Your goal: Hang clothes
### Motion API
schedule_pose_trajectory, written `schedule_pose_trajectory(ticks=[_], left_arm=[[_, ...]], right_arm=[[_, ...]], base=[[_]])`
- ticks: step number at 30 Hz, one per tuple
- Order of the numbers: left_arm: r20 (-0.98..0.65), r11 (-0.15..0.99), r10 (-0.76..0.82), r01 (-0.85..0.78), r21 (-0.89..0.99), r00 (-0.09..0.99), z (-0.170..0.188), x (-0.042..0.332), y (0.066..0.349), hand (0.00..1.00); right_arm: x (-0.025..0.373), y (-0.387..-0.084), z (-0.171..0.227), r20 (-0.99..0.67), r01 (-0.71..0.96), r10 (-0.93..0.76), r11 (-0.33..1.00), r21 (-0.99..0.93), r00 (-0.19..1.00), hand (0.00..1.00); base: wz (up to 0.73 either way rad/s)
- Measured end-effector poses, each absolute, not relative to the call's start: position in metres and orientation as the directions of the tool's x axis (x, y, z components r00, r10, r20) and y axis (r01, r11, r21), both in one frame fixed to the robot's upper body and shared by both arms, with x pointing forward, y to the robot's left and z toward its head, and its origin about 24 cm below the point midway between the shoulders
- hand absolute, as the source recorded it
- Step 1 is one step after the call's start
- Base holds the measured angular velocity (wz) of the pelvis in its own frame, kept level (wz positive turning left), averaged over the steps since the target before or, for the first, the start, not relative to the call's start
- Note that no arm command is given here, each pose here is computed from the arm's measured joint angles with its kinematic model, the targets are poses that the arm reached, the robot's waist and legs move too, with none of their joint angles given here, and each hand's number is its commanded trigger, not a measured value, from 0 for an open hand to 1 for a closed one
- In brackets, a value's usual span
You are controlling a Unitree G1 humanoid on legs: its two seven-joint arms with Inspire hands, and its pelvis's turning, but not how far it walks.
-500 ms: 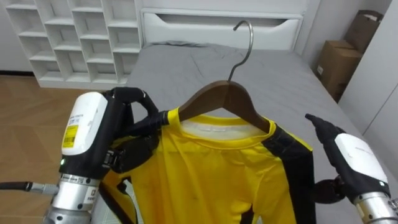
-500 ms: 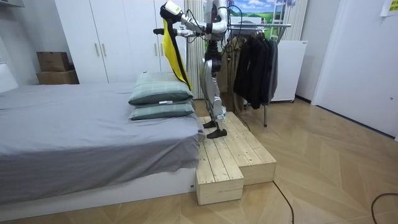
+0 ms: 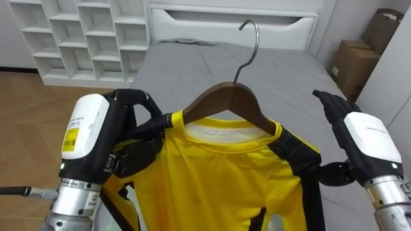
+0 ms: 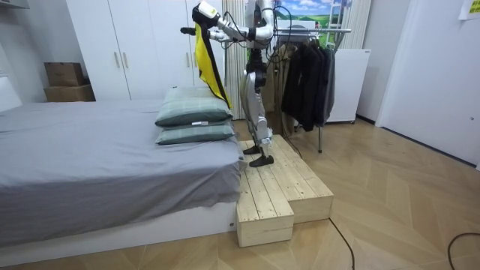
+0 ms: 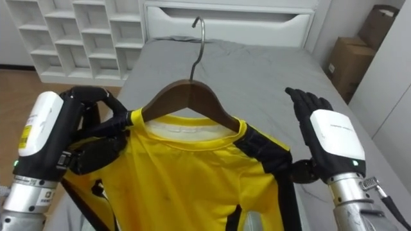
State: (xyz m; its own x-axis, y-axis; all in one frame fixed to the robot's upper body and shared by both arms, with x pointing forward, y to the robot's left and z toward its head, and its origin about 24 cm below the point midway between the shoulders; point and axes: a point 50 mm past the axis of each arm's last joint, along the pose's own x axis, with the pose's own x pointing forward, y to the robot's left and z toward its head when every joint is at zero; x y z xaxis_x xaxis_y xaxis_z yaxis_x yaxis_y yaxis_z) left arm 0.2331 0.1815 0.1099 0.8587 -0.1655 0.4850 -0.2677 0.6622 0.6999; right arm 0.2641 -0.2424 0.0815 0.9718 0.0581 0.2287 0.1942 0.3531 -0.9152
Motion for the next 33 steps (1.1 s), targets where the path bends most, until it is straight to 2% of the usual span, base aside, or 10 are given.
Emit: schedule_pose_trajectory(ticks=[8, 20, 33], left_arm=[[0.472, 0.662, -0.151, -0.266, 0.701, 0.868, 0.108, 0.234, 0.182, 1.00], [0.459, 0.642, -0.149, -0.267, 0.719, 0.876, 0.107, 0.235, 0.182, 1.00], [0.448, 0.630, -0.171, -0.253, 0.735, 0.877, 0.105, 0.234, 0.178, 1.00]], right_arm=[[0.271, -0.239, 0.088, 0.217, 0.179, 0.068, 0.358, -0.916, 0.974, 0.00], [0.272, -0.219, 0.074, 0.078, 0.010, 0.159, 0.388, -0.922, 0.984, 0.00], [0.271, -0.211, 0.044, -0.097, -0.180, 0.176, 0.555, -0.812, 0.980, 0.00]], base=[[0.00], [0.01], [0.01]])
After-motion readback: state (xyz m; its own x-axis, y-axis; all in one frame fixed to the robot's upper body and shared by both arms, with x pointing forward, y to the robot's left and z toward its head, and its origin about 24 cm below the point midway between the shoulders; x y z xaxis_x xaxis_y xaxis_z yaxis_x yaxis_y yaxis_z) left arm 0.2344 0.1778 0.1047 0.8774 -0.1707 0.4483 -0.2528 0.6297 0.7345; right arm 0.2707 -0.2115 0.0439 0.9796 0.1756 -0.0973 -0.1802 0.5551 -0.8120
